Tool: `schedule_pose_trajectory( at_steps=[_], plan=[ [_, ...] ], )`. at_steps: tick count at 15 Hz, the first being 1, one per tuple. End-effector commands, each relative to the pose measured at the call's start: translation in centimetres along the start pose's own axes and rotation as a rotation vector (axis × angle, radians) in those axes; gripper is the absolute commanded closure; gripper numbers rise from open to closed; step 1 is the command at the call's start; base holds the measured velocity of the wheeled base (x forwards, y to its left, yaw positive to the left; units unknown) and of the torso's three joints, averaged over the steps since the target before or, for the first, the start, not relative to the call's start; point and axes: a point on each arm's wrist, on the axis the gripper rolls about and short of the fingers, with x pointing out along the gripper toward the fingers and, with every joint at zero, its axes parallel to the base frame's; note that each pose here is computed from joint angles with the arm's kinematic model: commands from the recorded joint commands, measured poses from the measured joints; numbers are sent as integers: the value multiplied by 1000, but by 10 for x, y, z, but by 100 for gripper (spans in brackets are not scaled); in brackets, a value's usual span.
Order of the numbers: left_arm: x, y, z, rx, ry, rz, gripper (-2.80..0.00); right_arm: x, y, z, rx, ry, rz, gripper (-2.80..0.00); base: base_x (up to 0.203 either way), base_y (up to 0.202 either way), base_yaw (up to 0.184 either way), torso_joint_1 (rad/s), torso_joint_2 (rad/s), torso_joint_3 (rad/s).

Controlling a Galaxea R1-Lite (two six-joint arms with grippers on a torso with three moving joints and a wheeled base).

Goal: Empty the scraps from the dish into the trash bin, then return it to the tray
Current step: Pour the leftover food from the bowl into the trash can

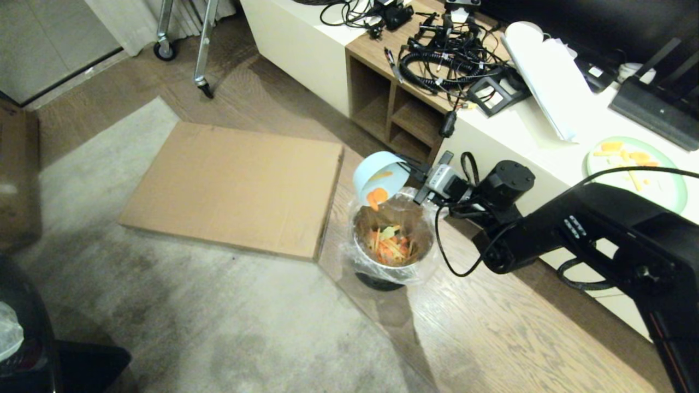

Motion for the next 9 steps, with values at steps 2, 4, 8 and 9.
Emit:
schedule_pose_trajectory(
  at_steps=[2, 4, 8, 9],
  plan=[
    [0, 0, 0, 0, -1, 1, 0, 2, -10, 3, -55, -70, -9, 0, 0, 0, 0, 0, 0, 0],
    [0, 0, 0, 0, 0, 1, 0, 10, -21, 9, -93, -126, -19, 0, 0, 0, 0, 0, 0, 0],
    [0, 0, 0, 0, -1, 1, 0, 25, -42, 22, -181, -262, -11, 0, 0, 0, 0, 0, 0, 0],
    [0, 0, 0, 0, -1, 1, 0, 26, -45, 23, -189, -273, -12, 0, 0, 0, 0, 0, 0, 0]
  ],
)
